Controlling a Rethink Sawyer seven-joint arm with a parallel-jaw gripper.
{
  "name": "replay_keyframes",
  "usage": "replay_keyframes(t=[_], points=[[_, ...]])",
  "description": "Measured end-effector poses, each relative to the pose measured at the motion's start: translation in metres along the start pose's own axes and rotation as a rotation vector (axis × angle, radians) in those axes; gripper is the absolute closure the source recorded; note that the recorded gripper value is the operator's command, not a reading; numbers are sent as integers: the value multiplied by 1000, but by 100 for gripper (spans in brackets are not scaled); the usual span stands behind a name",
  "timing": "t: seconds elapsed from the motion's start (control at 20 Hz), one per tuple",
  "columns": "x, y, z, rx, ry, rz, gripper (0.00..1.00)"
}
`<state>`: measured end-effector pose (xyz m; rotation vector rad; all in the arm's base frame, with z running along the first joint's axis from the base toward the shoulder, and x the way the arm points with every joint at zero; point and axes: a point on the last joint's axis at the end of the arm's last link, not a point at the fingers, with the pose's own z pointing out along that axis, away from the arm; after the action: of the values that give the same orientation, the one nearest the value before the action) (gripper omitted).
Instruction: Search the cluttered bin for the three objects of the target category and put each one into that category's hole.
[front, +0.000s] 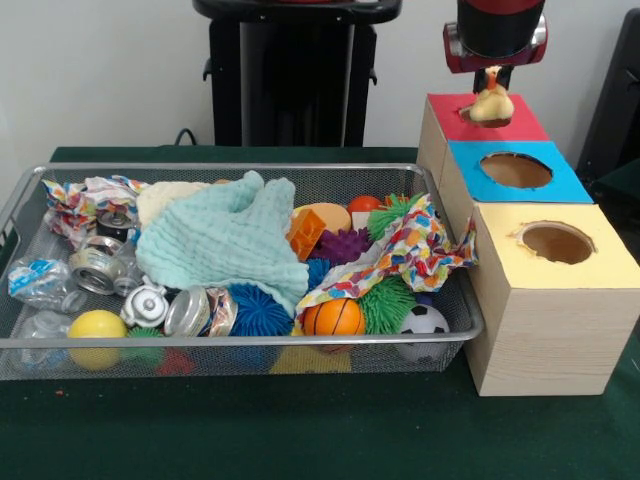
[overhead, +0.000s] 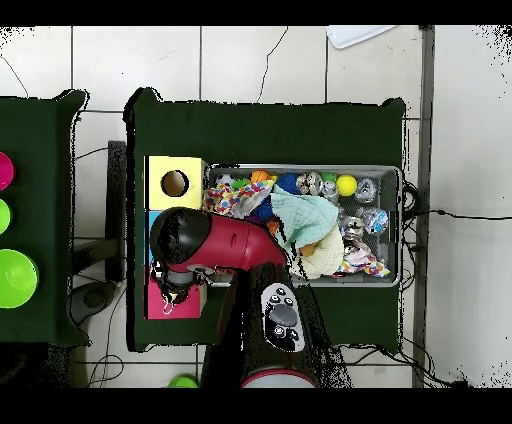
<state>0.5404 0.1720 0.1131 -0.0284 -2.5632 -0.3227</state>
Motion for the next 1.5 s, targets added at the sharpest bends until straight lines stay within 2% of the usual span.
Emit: replay_keyframes(t=[0.45,0.85,1.1,1.5], points=[[5,6,4,0,10,-4,100],[18,1,39,0,94,13,100],[20,-7,60,3,138,32,100],[17,-6,64,-20,149,52,100]])
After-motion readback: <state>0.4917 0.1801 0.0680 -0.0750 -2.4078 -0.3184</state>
